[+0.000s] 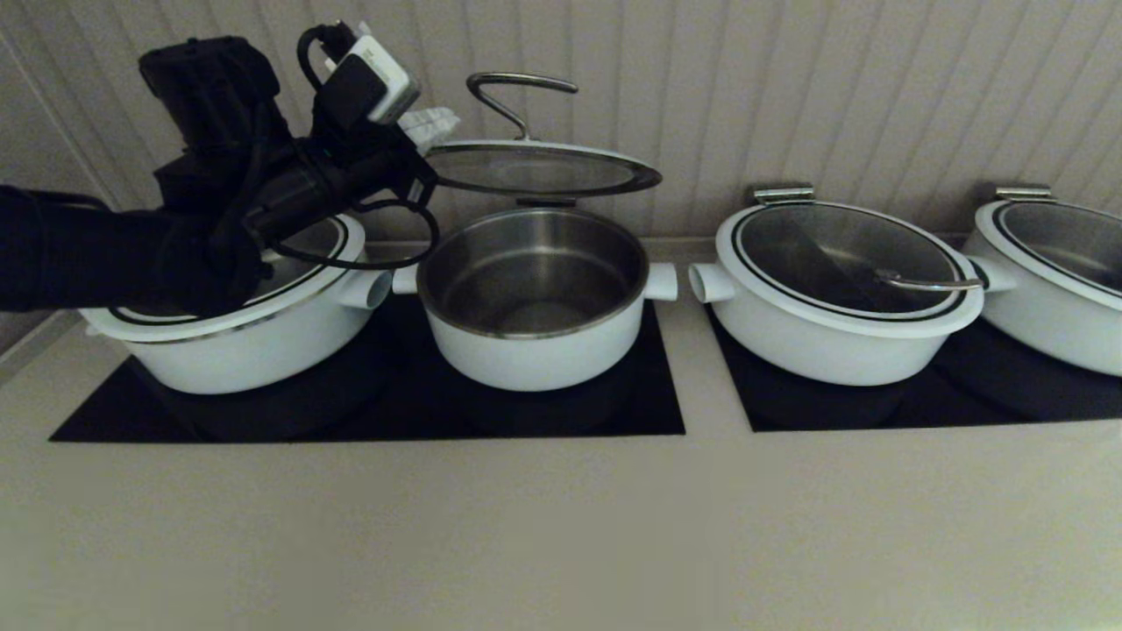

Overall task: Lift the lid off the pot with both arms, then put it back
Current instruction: Close the pot lid

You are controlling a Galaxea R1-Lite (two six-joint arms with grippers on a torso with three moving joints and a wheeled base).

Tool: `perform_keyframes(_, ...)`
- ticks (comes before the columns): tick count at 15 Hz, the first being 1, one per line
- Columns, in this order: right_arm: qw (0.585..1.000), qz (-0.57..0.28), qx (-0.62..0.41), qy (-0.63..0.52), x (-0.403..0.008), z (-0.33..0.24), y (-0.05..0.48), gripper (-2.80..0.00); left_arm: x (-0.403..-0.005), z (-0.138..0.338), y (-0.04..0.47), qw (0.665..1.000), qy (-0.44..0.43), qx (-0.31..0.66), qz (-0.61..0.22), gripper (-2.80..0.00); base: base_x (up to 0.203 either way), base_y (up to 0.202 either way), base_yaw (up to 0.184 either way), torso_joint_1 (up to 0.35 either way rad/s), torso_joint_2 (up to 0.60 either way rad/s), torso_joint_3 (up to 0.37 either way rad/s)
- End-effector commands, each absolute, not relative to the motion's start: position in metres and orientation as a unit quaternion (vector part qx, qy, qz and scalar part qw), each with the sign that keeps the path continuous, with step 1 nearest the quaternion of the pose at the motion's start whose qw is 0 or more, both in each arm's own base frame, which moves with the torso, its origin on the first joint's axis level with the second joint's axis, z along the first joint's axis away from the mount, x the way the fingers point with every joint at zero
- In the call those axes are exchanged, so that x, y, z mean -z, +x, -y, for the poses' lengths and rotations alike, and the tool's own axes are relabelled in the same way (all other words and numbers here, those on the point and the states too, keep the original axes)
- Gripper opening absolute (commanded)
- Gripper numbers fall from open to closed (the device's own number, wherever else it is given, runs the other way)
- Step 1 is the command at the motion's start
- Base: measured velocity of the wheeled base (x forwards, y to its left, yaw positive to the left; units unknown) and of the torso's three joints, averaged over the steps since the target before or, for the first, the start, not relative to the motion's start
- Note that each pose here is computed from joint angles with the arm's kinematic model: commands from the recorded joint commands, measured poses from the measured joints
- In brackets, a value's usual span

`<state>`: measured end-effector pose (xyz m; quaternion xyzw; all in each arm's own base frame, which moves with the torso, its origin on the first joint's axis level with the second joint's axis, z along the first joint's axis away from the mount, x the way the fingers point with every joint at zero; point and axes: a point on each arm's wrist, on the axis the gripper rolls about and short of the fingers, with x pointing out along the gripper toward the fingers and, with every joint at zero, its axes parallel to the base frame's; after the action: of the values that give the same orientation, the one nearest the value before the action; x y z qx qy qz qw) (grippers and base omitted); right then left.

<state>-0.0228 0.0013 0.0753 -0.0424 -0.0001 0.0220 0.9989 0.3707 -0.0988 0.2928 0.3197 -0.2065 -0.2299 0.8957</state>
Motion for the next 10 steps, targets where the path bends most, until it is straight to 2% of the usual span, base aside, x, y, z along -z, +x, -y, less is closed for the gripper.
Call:
perform_keyframes(1,0.999,0.0,-0.022,-0.043,-0.075,-0.001,-0.023,-2.8,-0.292,0.099,0.372,0.895,0.321,0.231,0.207,-2.8,0.0,0.0,0.0,0.0,0.0,0.0)
perform_keyframes(10,0.999,0.0,-0.022,-0.043,-0.075,-0.001,-0.023,-2.8,-0.276,0.097,0.361,0.898,0.322,0.243,0.177,-2.8,0.0,0.0,0.0,0.0,0.0,0.0)
